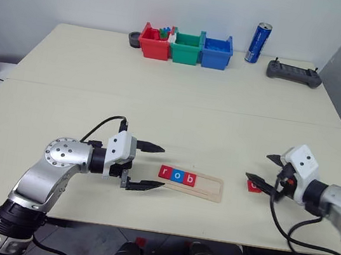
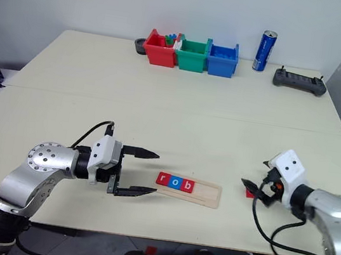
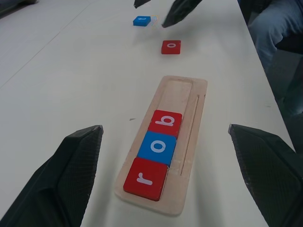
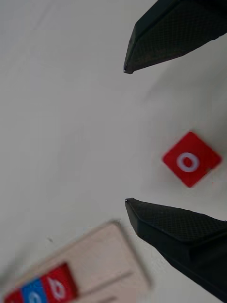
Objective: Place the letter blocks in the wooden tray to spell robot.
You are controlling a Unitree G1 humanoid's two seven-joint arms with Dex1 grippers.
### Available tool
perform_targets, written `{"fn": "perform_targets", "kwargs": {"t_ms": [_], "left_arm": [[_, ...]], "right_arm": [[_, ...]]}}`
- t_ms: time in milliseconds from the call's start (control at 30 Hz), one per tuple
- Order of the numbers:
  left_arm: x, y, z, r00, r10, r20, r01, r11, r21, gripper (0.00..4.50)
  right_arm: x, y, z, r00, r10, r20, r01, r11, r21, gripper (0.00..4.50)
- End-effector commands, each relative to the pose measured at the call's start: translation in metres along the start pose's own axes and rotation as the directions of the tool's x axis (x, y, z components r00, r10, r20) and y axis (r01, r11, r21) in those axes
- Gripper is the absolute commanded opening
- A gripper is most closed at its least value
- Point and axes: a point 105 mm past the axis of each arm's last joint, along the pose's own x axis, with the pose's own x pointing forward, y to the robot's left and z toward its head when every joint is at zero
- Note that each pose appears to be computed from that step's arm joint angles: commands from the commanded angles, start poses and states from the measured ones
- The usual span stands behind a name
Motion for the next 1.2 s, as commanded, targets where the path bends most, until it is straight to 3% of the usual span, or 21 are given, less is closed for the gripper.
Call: {"fn": "perform_targets", "kwargs": {"t_ms": [33, 233, 433, 533, 767, 1033, 1200], "left_arm": [[0.000, 0.000, 0.007, 1.000, 0.002, 0.020, -0.003, 0.999, 0.043, 4.50], [-0.001, -0.002, 0.006, 1.000, 0.005, 0.017, -0.006, 0.999, 0.045, 4.50], [-0.002, -0.004, 0.007, 1.000, 0.013, 0.016, -0.013, 0.999, 0.046, 4.50], [-0.003, -0.003, 0.007, 1.000, 0.018, 0.015, -0.018, 0.999, 0.045, 4.50], [-0.006, -0.003, 0.002, 1.000, 0.025, 0.009, -0.025, 0.999, 0.041, 4.50], [-0.008, -0.003, -0.009, 1.000, 0.027, 0.003, -0.028, 0.999, 0.036, 4.50], [-0.007, -0.004, -0.012, 1.000, 0.024, 0.010, -0.024, 0.999, 0.036, 4.50]], "right_arm": [[0.006, 0.008, -0.006, 0.984, 0.172, -0.043, -0.176, 0.980, -0.095, 4.48], [0.021, -0.002, -0.015, 0.968, 0.240, -0.079, -0.248, 0.961, -0.121, 4.48], [0.025, -0.003, -0.029, 0.940, 0.308, -0.147, -0.318, 0.947, -0.052, 4.48], [0.024, -0.006, -0.032, 0.936, 0.311, -0.166, -0.322, 0.946, -0.044, 3.88], [0.023, -0.005, -0.035, 0.928, 0.323, -0.188, -0.336, 0.941, -0.045, 1.40], [0.025, 0.003, -0.016, 0.934, 0.334, -0.128, -0.344, 0.937, -0.066, 1.37], [0.036, 0.002, -0.028, 0.956, 0.267, -0.123, -0.277, 0.958, -0.068, 1.37]]}}
